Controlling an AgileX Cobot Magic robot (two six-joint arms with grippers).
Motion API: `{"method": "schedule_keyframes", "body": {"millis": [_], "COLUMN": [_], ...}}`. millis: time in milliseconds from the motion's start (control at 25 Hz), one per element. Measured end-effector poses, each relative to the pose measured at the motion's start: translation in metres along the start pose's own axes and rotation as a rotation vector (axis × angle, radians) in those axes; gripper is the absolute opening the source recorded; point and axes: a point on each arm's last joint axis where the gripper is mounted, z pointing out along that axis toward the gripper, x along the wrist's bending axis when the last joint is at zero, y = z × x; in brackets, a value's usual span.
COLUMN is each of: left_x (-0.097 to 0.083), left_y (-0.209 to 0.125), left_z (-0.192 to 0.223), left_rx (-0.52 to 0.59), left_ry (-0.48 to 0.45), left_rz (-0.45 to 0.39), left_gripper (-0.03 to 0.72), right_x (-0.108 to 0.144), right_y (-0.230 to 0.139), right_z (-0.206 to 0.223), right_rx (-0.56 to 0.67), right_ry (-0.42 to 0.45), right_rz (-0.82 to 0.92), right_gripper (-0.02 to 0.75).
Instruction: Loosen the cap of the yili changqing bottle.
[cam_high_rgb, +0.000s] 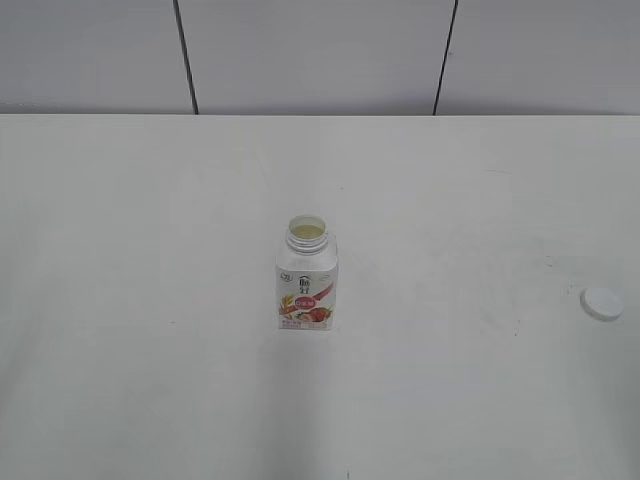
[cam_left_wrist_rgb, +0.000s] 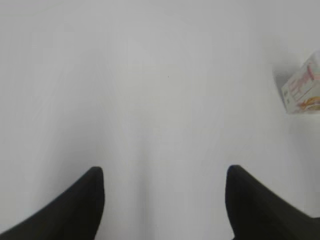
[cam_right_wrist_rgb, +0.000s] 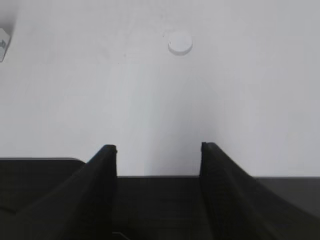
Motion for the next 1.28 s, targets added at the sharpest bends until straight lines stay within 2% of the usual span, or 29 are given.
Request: {"method": "schedule_keyframes", "body": {"millis": [120, 240, 440, 640, 840, 1280], "left_x": [0.004, 0.007, 0.011, 0.011, 0.009, 0.005], "left_y": [-0.008, -0.023, -0.038, -0.039, -0.039, -0.041], "left_z": [-0.016, -0.026, -0.039, -0.038, -0.037, -0.037], "left_rx": [-0.084, -0.115, -0.2, -0.201, -0.204, -0.197], "left_ry": [-0.008, -0.008, -0.018, -0.022, -0.032, -0.055], "left_rz": [-0.011, -0.021, -0.025, -0.002, 0.095, 0.103], "left_gripper": [0.468, 0.468, 0.465, 0.464, 0.46, 0.46], "right_x": [0.002, 0.005, 0.005, 0.005, 0.003, 0.003], "right_y": [-0.008, -0.018, -0.02, -0.02, -0.017, -0.016], "right_z": [-0.009, -0.018, -0.02, -0.02, -0.013, -0.013], "right_rx": [-0.077, -0.164, -0.189, -0.195, -0.235, -0.245], "right_ry": [-0.01, -0.022, -0.026, -0.028, -0.04, -0.043], "right_rz": [-0.019, -0.034, -0.04, -0.042, -0.064, -0.067], "right_gripper": [0.427, 0.427, 0.427, 0.427, 0.427, 0.427]}}
